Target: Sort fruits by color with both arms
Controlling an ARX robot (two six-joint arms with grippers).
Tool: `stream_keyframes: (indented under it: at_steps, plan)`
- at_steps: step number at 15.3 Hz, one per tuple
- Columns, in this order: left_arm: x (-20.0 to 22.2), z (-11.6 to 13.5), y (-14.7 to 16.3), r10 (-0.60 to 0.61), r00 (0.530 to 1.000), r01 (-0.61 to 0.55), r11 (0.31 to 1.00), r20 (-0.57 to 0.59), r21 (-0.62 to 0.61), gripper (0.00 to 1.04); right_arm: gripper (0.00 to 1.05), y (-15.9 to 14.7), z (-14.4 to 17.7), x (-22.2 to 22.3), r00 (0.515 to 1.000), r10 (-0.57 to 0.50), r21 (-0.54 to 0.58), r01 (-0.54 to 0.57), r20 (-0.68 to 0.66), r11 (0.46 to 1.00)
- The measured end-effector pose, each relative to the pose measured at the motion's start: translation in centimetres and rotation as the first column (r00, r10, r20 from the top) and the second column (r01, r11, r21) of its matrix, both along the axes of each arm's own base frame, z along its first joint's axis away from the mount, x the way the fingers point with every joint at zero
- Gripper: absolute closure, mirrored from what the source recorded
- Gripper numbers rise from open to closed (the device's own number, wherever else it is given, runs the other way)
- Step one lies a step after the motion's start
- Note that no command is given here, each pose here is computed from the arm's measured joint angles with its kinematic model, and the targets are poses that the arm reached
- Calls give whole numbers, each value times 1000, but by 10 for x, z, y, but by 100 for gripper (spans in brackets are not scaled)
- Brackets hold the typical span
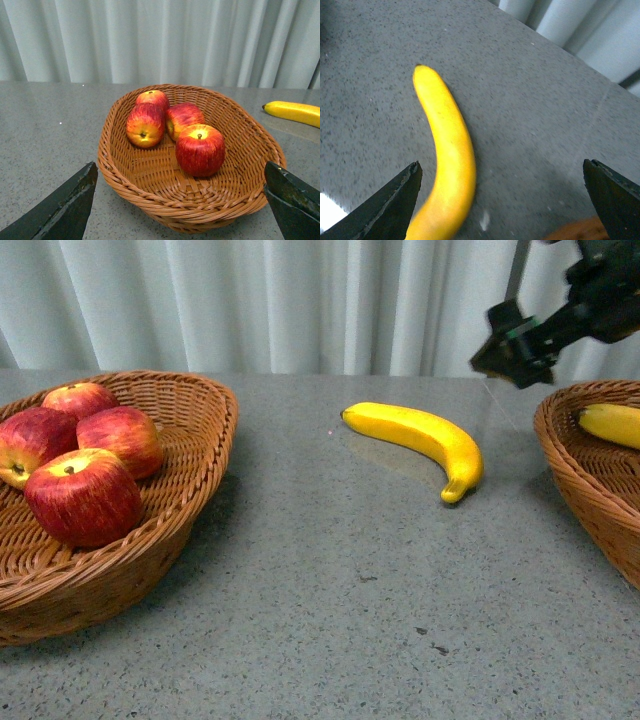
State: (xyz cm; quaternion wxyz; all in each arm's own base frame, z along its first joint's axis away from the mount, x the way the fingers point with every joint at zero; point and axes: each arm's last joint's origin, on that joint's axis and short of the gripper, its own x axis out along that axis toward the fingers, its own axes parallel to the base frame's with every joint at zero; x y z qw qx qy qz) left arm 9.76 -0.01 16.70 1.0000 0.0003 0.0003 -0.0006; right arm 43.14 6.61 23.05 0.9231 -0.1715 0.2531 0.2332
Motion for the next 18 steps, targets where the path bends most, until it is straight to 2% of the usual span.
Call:
stream_keyframes:
  at_steps: [3,5,12,18]
  plan:
    - [0,0,0,1,1000,-1,1000,0,0,7,7,42,-23,31,998,30,6,-30,-55,1000]
    - [0,0,0,0,1000,0,1000,0,0,7,7,55,-34,44,996,23,19,-22,-91,1000]
    - [0,0,0,1,1000,-1,1000,0,0,7,7,60,-35,54,992,-5,21,7,-123,1000]
    - [0,0,0,0,1000,0,1000,0,0,7,7,66,-48,49,962,-14,1,14,-272,1000]
